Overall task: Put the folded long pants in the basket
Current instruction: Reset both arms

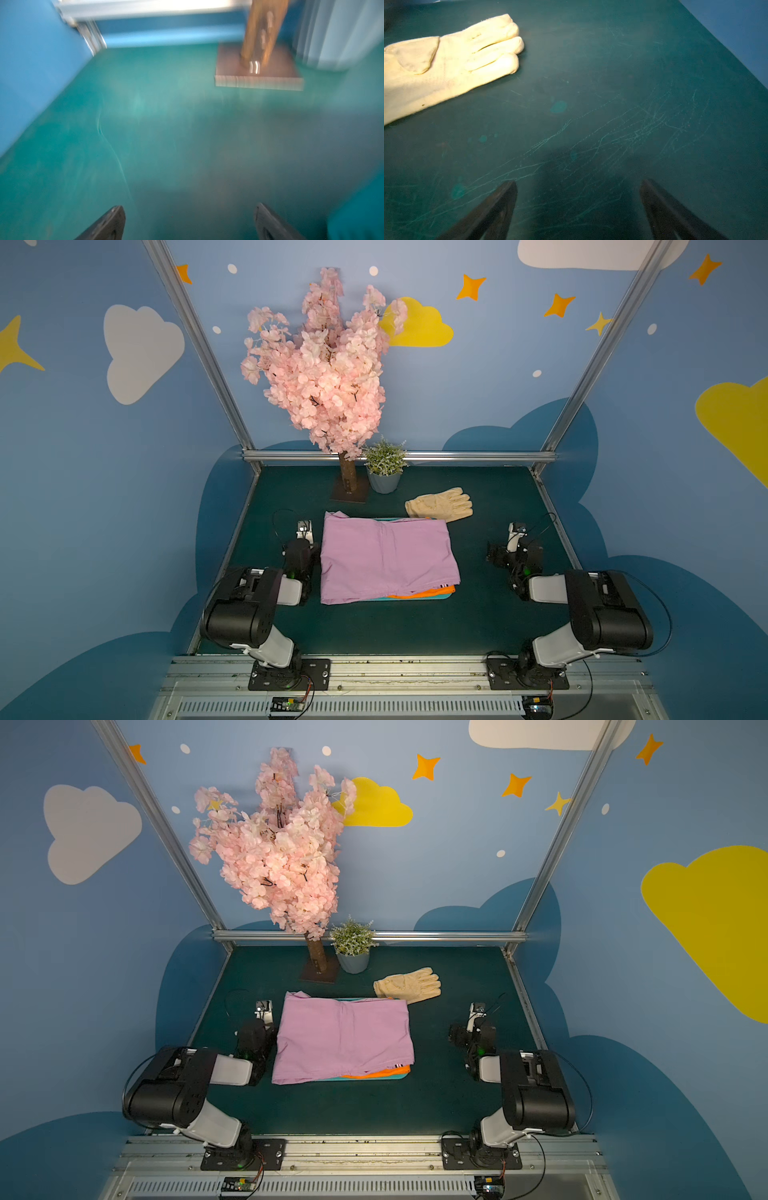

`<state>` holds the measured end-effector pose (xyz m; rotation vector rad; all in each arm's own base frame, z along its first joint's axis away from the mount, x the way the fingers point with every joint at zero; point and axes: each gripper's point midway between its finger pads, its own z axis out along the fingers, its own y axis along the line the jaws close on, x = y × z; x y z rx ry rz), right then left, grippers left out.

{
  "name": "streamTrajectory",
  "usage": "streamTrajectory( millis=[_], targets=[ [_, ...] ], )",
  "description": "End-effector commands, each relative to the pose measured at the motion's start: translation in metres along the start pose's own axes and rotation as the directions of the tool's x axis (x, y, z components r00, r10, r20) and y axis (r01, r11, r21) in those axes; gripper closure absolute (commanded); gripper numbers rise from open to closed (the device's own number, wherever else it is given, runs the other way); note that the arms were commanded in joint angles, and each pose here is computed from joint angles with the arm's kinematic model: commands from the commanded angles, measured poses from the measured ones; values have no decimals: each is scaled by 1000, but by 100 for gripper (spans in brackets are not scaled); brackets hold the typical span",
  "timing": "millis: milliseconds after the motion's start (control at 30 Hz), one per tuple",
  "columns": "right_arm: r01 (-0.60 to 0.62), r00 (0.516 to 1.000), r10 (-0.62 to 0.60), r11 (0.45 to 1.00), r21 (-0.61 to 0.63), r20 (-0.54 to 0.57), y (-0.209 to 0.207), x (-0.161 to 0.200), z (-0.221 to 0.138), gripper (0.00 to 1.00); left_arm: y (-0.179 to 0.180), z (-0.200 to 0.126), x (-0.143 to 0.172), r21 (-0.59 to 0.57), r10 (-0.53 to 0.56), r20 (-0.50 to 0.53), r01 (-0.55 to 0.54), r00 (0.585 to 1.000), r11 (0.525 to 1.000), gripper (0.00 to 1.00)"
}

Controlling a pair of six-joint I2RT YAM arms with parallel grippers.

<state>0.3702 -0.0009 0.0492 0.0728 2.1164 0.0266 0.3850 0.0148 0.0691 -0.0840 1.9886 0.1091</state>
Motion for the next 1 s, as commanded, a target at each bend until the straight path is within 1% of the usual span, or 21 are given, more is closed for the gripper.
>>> streamTrajectory(
  millis=[0, 33, 100, 167, 267, 300, 367, 967],
  targets=[
    [24, 987, -18, 999, -39, 159, 6, -46, -4, 2, -4, 1, -16, 70, -38, 25, 36, 999, 997, 0],
    [34, 986, -27, 999, -40, 166, 7, -47, -5, 2, -3, 0, -16, 67, -35, 23, 33, 999, 997, 0],
    [7, 991, -2, 999, -37, 133, 7, -46, -5, 2, -3, 1, -16, 64, -36, 23, 34, 999, 997, 0],
    [32, 993, -29, 999, -27, 115, 8, -47, -5, 2, -3, 0, -16, 59, -34, 22, 32, 999, 998, 0],
    [62, 991, -58, 998, -30, 118, 14, -49, -3, 2, -3, 0, -16, 59, -34, 22, 32, 999, 998, 0],
    [80, 993, -77, 996, -25, 89, 16, -43, -2, 2, -3, 1, -16, 60, -34, 22, 32, 999, 998, 0],
    [92, 993, -90, 995, -23, 71, 17, -42, -1, 2, -3, 1, -16, 60, -33, 22, 32, 999, 998, 0],
    [93, 993, -91, 995, -28, 71, 17, -42, -1, 2, -3, 1, -15, 58, -34, 21, 33, 999, 998, 0]
  ],
)
